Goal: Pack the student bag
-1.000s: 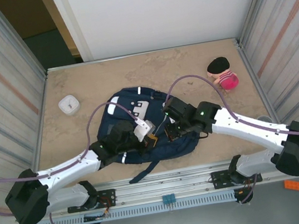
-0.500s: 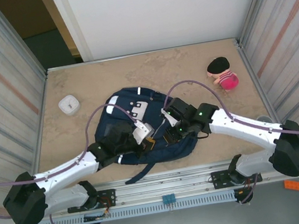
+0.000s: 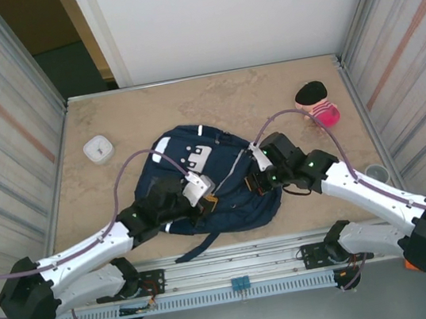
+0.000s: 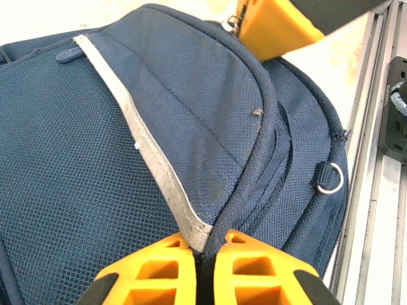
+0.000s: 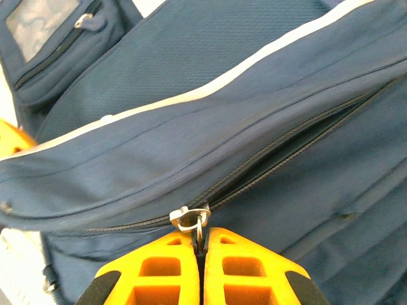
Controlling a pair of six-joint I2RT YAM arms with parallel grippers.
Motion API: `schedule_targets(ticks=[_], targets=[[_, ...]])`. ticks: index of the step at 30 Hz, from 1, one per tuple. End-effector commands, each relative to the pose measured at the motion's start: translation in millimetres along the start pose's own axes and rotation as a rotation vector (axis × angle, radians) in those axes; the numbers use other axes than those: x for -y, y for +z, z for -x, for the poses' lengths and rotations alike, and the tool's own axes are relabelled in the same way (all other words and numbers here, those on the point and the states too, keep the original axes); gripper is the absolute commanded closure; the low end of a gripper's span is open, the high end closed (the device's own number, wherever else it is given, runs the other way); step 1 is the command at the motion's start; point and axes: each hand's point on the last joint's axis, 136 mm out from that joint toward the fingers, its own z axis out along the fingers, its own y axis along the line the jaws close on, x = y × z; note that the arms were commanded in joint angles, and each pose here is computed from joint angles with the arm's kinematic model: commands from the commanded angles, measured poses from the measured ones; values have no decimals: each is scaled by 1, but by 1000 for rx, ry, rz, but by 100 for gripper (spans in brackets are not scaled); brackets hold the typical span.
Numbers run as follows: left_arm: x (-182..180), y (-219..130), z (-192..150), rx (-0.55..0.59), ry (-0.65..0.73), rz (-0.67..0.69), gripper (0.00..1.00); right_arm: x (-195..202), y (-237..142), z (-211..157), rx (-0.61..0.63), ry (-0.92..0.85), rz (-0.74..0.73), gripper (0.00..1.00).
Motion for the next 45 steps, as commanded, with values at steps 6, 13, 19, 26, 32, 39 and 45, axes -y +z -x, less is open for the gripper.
schedule_targets(ticks=[6,13,19,26,32,39,45], targets=[[-13,-9,-17,-6,-224,88,62,18,-3,6,48,-3,-36,100],[-46,-42,-32,158,-733,297,39,18,3,-5,19,-13,-45,100],[-61,-81,-88,54,-1020,525,36,14,13,-11,-16,-38,-48,100],[-72,-89,-127,-4,-1112,657,36,3,19,-20,-30,-49,-49,100],[-98,-73,-127,80,-1160,642,37,-10,21,-29,-40,-65,-52,100],[-150,-75,-101,135,-1152,640,37,-48,30,-39,-35,-89,-10,100],[-199,-57,-59,132,-1097,606,37,-89,44,-34,8,-103,40,100]])
